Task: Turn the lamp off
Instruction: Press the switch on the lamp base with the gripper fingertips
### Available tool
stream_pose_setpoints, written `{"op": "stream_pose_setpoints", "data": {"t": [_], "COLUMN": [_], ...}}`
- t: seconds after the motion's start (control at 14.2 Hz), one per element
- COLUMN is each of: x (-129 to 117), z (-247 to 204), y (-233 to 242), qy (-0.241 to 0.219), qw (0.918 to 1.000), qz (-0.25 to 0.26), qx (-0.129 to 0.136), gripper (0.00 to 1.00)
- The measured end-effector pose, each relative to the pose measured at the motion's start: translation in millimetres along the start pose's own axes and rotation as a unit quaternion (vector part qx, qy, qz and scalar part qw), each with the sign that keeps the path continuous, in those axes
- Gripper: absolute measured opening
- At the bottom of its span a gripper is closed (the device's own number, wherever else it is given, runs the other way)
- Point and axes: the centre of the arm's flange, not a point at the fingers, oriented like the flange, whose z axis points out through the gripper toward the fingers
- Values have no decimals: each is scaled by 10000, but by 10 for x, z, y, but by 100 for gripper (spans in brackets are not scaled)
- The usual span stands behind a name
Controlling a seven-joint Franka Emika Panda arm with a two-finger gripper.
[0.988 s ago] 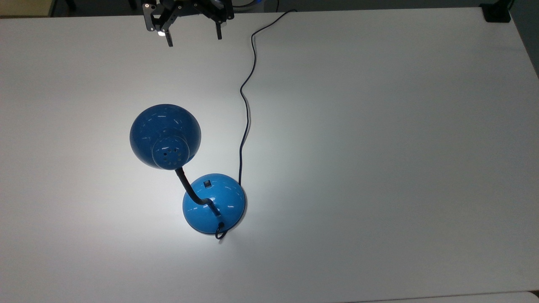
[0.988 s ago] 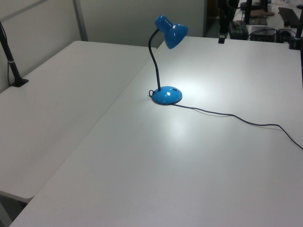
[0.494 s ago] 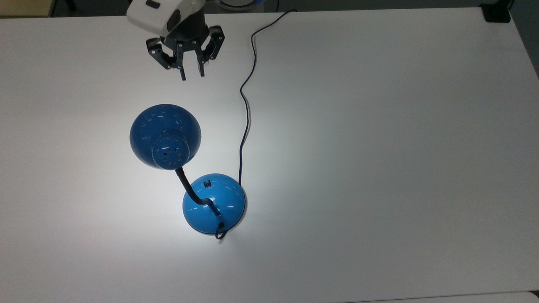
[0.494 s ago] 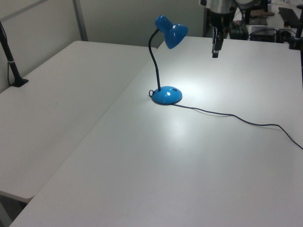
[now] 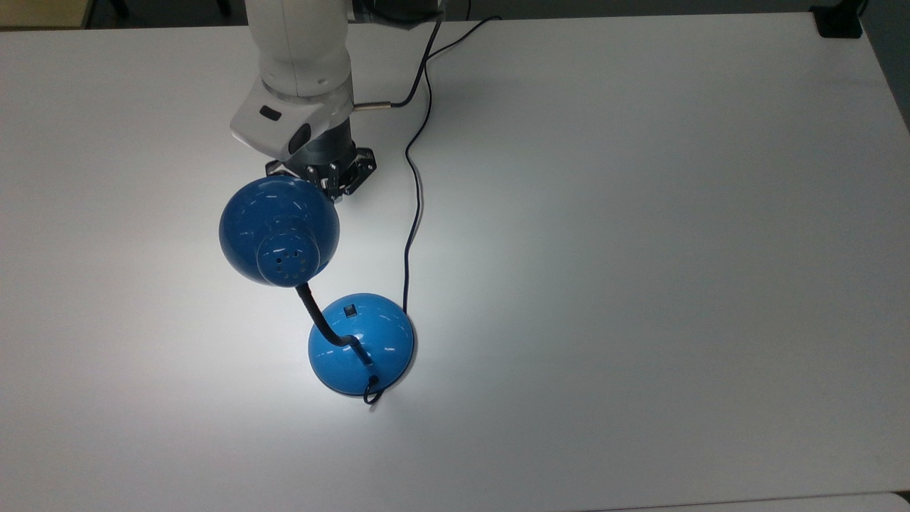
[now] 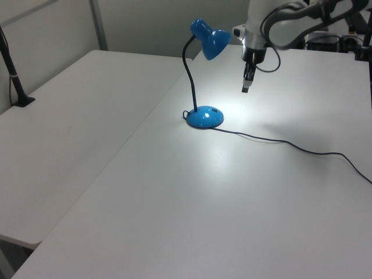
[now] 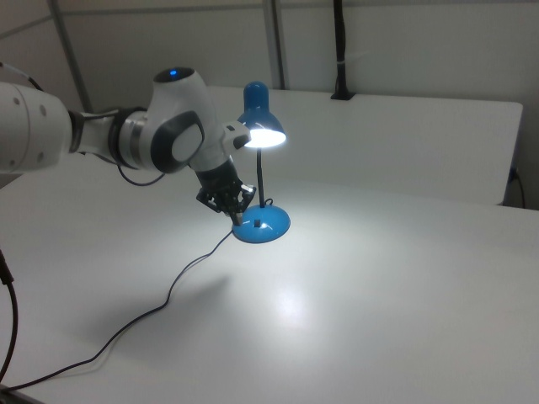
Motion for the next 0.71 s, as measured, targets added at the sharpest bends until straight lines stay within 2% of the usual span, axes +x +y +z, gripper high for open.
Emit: {"op": "stream_pose_setpoints", "data": {"t": [0.35, 0.71], "x": [45, 103], "z": [509, 731], "y": [-34, -33], "qy": [925, 1385], "qw": [9939, 9841], "qz": [586, 1109], "qx": [-123, -91], "gripper": [1, 1]}}
